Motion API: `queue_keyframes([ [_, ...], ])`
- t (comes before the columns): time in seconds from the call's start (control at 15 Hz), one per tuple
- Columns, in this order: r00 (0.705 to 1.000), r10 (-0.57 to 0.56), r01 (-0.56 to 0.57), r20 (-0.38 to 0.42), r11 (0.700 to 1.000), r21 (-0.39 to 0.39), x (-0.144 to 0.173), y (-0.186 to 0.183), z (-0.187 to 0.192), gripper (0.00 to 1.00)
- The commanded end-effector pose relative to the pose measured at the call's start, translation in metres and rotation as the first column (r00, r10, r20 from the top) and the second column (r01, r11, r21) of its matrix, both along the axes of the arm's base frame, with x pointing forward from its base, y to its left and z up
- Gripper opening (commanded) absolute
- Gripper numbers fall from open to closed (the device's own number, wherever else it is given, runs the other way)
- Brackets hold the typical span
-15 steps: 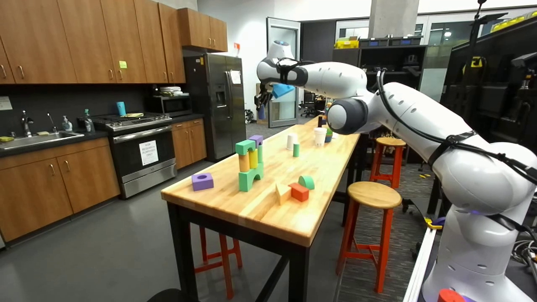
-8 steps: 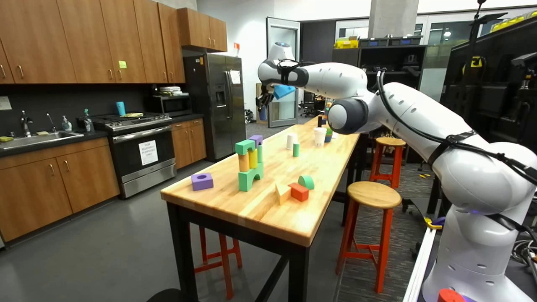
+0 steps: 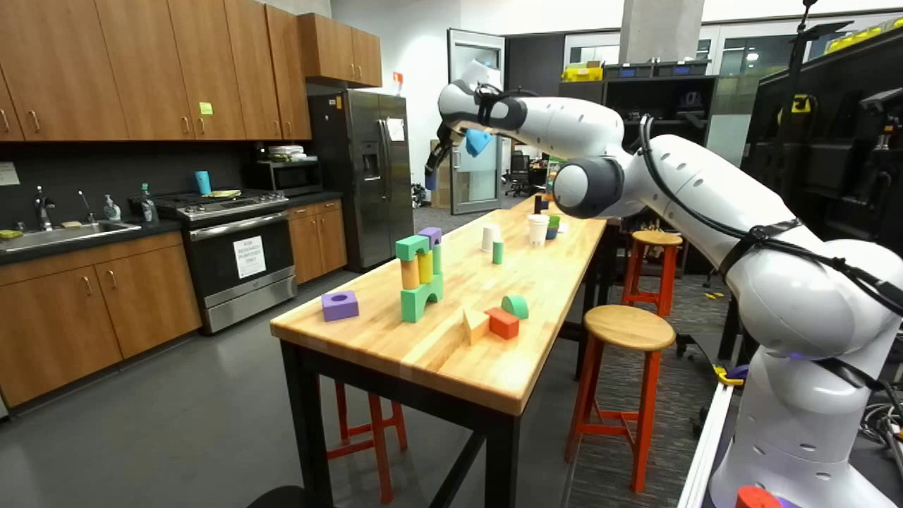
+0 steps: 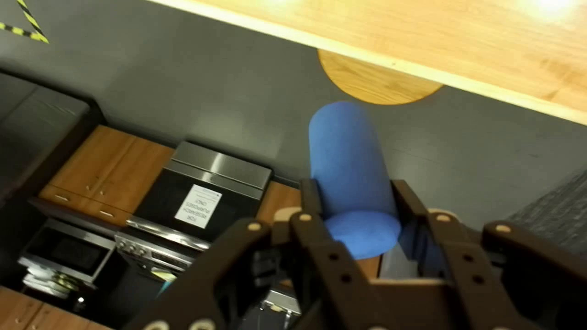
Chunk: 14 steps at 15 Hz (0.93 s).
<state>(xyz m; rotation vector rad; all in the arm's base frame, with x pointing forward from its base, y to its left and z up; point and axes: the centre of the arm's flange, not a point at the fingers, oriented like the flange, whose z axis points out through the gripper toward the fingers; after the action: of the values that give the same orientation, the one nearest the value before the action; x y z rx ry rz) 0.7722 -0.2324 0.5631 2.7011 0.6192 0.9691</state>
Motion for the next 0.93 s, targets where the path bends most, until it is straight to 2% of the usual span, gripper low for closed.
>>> queue_keyframes([
  [0.0, 0.980, 0.197, -0.198, -0.015, 0.980, -0.036, -0.031, 0.004, 0.065, 0.16],
  [0.2, 0.938, 0.337, -0.342, -0.084, 0.939, -0.050, -0.052, 0.015, 0.105, 0.16],
  [0.33, 0.909, 0.389, -0.402, -0.151, 0.914, -0.063, -0.064, 0.025, 0.122, 0.16],
  [0.47, 0.884, 0.420, -0.437, -0.205, 0.899, -0.040, -0.074, 0.035, 0.129, 0.16],
  [0.67, 0.870, 0.406, -0.407, -0.280, 0.912, 0.058, -0.076, 0.046, 0.125, 0.16],
  [0.87, 0.847, 0.373, -0.334, -0.378, 0.928, 0.166, -0.069, 0.046, 0.085, 0.16],
])
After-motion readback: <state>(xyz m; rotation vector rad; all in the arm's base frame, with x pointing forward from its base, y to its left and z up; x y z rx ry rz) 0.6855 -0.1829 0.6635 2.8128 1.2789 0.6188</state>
